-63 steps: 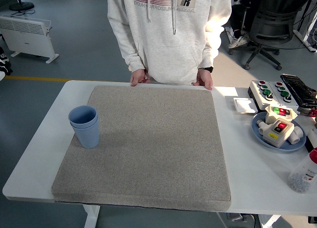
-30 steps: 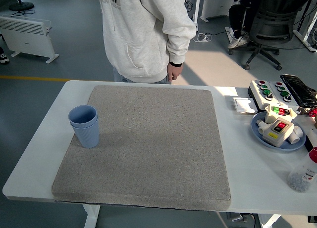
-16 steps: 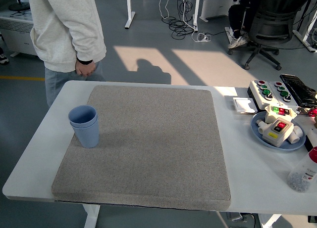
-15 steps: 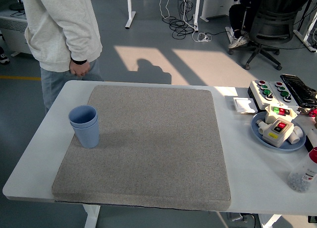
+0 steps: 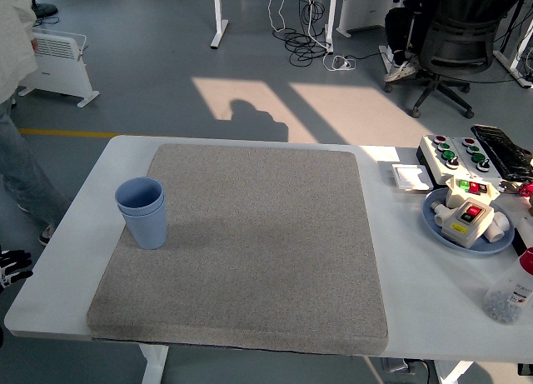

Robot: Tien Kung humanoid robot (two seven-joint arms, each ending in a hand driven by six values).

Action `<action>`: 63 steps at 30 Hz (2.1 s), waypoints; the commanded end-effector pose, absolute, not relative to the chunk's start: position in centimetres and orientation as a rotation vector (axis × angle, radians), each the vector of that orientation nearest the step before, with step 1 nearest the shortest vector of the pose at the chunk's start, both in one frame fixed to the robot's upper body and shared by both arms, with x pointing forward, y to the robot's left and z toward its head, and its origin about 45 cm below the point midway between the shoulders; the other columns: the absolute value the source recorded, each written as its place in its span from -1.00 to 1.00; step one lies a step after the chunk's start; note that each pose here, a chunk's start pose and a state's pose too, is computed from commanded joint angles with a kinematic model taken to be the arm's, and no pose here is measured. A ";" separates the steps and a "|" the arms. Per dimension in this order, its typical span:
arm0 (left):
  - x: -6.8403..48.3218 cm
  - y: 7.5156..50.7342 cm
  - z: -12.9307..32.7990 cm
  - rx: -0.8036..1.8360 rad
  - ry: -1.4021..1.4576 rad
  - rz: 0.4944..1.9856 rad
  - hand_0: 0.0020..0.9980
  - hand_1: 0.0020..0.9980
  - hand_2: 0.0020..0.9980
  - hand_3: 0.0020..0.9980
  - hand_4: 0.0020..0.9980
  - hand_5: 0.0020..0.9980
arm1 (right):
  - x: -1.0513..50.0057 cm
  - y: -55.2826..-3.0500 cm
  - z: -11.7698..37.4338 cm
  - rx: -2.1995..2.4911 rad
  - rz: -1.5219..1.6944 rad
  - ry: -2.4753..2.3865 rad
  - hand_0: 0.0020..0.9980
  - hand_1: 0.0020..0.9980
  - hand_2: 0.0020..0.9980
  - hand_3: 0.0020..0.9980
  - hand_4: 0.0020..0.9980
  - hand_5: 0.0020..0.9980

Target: Push cup pick cup insert cup

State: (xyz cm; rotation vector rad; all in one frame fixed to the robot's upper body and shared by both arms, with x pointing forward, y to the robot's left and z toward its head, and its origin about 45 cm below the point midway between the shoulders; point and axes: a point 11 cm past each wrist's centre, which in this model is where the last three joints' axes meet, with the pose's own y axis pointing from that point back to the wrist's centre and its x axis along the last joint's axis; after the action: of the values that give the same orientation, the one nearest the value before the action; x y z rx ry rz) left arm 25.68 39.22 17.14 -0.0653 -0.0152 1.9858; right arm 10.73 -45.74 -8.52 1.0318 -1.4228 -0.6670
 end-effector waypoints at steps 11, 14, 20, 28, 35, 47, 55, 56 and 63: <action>30.1 40.5 19.2 -0.530 0.373 1.847 0.56 0.58 0.63 0.51 0.22 0.92 | 10.6 -45.4 -8.7 1.039 -0.654 -1.381 0.46 0.33 0.29 0.17 -0.71 -0.25; 30.1 41.7 19.0 -0.610 0.458 1.857 0.56 0.58 0.63 0.51 0.22 0.92 | 10.7 -45.5 -8.6 1.040 -0.649 -1.372 0.46 0.33 0.29 0.17 -0.71 -0.25; 28.2 42.9 17.2 -0.625 0.511 1.928 0.56 0.58 0.64 0.51 0.22 0.93 | 10.7 -45.6 -8.6 1.039 -0.643 -1.364 0.46 0.33 0.28 0.17 -0.72 -0.25; 26.5 42.0 15.7 -0.557 0.513 1.954 0.58 0.60 0.68 0.58 0.20 0.96 | 10.7 -45.6 -8.6 1.041 -0.637 -1.352 0.46 0.33 0.28 0.16 -0.73 -0.26; 27.5 41.0 16.1 -0.508 0.472 1.918 0.59 0.62 0.70 0.60 0.19 1.00 | 10.5 -45.3 -8.7 1.040 -0.638 -1.327 0.46 0.33 0.29 0.16 -0.73 -0.26; 27.9 40.5 16.6 -0.527 0.480 1.848 0.62 0.65 0.74 0.66 0.21 1.00 | 10.1 -45.1 -8.9 1.035 -0.647 -1.317 0.46 0.33 0.29 0.16 -0.73 -0.26; 29.2 39.9 17.4 -0.518 0.456 1.777 0.63 0.67 0.76 0.68 0.22 1.00 | 9.7 -45.0 -9.0 1.034 -0.658 -1.313 0.46 0.33 0.29 0.16 -0.74 -0.26; 29.3 39.9 17.5 -0.518 0.454 1.775 0.63 0.67 0.76 0.68 0.22 1.00 | 9.7 -45.0 -9.0 1.035 -0.658 -1.313 0.46 0.33 0.29 0.16 -0.74 -0.26; 29.6 40.3 17.6 -0.497 0.443 1.765 0.64 0.67 0.76 0.70 0.22 1.00 | 9.9 -45.0 -9.0 1.035 -0.660 -1.321 0.46 0.33 0.29 0.16 -0.74 -0.26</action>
State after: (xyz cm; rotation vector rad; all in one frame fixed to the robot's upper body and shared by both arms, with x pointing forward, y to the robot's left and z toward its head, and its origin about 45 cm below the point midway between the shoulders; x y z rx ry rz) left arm 29.56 40.31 17.57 -0.4966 0.4431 1.7653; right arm 9.91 -44.96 -8.99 1.0355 -1.3207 -0.6597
